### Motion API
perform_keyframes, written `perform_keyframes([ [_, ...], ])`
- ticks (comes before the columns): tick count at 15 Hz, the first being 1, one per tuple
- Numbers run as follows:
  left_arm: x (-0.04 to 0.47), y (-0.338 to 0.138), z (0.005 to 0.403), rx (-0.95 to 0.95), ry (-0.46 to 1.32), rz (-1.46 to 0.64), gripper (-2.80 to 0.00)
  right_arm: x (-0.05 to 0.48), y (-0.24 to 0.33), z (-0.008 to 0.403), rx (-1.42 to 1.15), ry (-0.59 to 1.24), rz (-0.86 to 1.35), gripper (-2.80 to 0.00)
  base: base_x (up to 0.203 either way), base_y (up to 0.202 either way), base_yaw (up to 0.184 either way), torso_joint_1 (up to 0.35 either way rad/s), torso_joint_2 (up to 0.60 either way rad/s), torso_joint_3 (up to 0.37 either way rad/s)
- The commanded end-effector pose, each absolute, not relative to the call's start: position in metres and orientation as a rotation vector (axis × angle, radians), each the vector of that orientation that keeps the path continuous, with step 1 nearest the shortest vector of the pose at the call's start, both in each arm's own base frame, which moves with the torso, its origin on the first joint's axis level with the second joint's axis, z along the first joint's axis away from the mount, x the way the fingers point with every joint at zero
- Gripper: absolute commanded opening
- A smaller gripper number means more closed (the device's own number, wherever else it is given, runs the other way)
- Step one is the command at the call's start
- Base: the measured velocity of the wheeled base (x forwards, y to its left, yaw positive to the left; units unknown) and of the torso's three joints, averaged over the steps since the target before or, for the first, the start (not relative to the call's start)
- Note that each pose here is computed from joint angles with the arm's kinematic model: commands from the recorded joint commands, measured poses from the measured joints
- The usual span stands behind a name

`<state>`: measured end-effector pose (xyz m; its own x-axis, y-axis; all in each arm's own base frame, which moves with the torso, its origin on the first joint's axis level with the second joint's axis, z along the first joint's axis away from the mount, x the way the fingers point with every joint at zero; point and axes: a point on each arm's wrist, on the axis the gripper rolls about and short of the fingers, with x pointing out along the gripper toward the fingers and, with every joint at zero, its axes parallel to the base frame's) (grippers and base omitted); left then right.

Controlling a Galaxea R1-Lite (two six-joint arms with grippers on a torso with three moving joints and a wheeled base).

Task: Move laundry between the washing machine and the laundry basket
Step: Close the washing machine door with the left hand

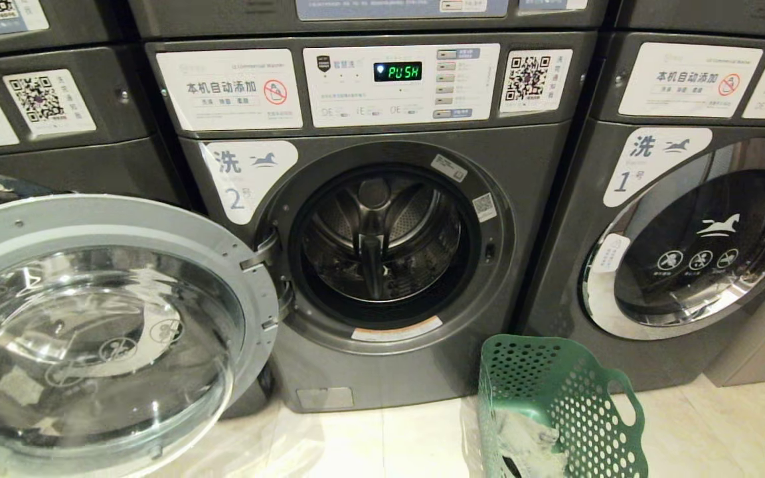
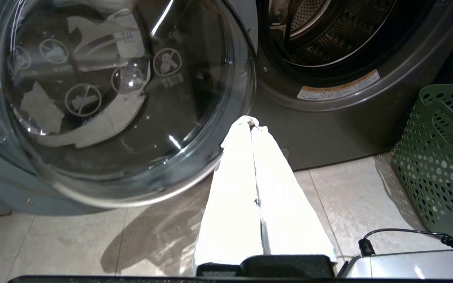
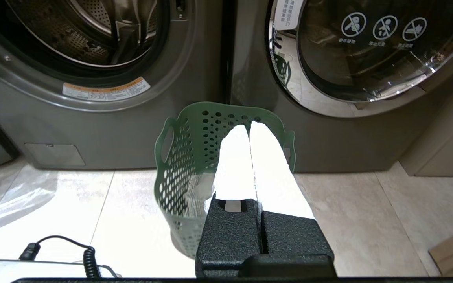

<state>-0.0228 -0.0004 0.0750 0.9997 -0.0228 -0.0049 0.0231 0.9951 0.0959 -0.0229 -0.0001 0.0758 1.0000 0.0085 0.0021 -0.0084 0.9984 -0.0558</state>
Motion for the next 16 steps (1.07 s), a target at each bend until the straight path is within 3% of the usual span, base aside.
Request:
perform_keyframes([
  [1, -0.0227, -0.0004, 0.075, 0.097, 0.005, -0.023, -2.8, -0.0228, -0.0001, 0.0761, -0.058, -0.002, 0.009, -2.8, -0.195, 0.0, 0.001, 0.002, 0.0, 0.0],
  [7, -0.0227, -0.0005, 0.075, 0.095, 0.005, -0.029, -2.8, -0.0228, -0.0001, 0.0759, -0.057, 0.0, 0.009, -2.8, -0.185, 0.0, 0.002, 0.0, 0.0, 0.004],
  [16, -0.0228, -0.0006, 0.075, 0.094, 0.003, -0.03, -2.8, -0.0228, -0.0001, 0.0759, -0.057, 0.0, 0.009, -2.8, -0.007, 0.0, 0.0, 0.0, 0.0, 0.001],
])
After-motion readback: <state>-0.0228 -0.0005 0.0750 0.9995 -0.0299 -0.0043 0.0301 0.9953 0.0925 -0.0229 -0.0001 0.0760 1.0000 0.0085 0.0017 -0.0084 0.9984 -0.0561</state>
